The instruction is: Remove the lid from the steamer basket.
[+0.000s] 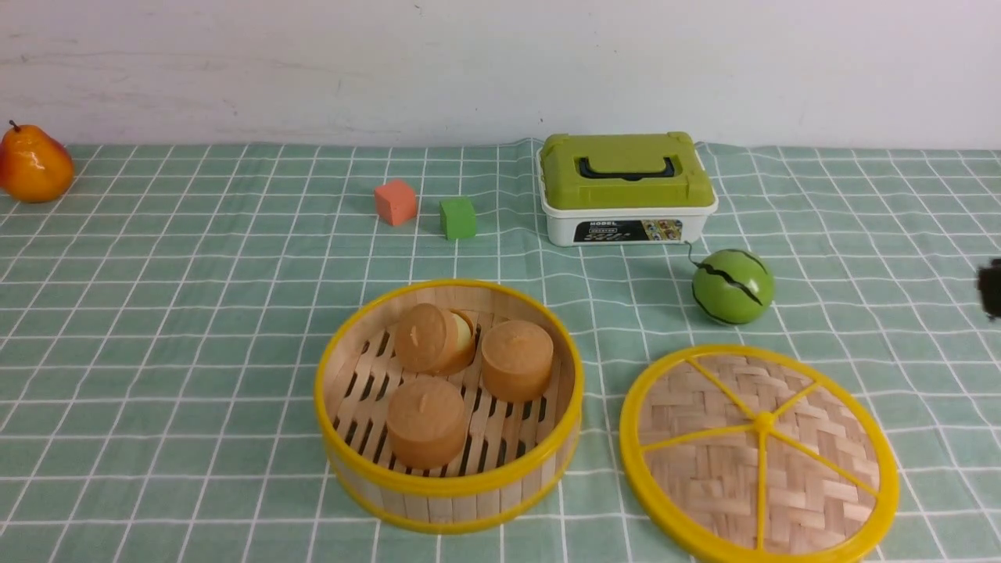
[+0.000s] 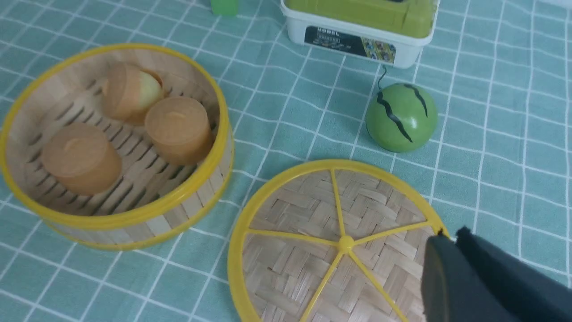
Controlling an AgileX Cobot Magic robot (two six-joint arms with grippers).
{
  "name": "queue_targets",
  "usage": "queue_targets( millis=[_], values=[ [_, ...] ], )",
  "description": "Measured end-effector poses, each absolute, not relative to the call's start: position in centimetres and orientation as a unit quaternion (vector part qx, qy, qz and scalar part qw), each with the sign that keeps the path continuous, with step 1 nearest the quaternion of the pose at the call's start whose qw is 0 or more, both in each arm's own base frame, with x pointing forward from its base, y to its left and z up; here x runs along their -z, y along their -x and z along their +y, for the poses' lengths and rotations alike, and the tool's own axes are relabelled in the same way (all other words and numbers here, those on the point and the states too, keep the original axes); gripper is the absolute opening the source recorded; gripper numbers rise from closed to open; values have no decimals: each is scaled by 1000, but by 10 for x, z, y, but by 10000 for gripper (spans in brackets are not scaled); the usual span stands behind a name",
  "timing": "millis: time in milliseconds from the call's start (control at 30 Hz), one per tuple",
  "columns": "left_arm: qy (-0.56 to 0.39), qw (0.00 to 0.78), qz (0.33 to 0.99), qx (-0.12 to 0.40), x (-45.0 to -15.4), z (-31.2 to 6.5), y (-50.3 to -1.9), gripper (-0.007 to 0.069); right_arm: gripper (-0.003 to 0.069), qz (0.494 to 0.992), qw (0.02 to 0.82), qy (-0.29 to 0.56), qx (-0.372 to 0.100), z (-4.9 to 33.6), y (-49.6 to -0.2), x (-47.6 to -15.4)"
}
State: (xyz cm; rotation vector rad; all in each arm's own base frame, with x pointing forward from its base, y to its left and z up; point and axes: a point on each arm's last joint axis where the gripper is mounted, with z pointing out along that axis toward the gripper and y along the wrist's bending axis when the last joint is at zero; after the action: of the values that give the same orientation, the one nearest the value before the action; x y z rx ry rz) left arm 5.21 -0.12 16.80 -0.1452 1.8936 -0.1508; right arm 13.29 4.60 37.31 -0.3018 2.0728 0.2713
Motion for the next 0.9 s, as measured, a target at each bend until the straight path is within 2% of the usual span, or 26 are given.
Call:
queue_targets(
  millis=[133, 333, 633, 767, 900],
  values=[
    [62, 580, 810, 65, -168, -1, -52, 239, -22, 837, 521, 123, -117, 36, -98, -365],
    [62, 580, 810, 65, -168, -1, -52, 239, -21, 830, 532, 122, -117, 31, -83, -357],
    [62, 580, 810, 65, -168, -1, -52, 239, -13, 827, 536, 123, -114, 30, -82, -356],
    [62, 580, 810, 65, -168, -1, -52, 239, -12, 802, 573, 111, -128, 32, -88, -356],
    [62, 580, 810, 65, -168, -1, -52, 239, -12, 764, 625, 103, -121, 32, -97, -347]
  ],
)
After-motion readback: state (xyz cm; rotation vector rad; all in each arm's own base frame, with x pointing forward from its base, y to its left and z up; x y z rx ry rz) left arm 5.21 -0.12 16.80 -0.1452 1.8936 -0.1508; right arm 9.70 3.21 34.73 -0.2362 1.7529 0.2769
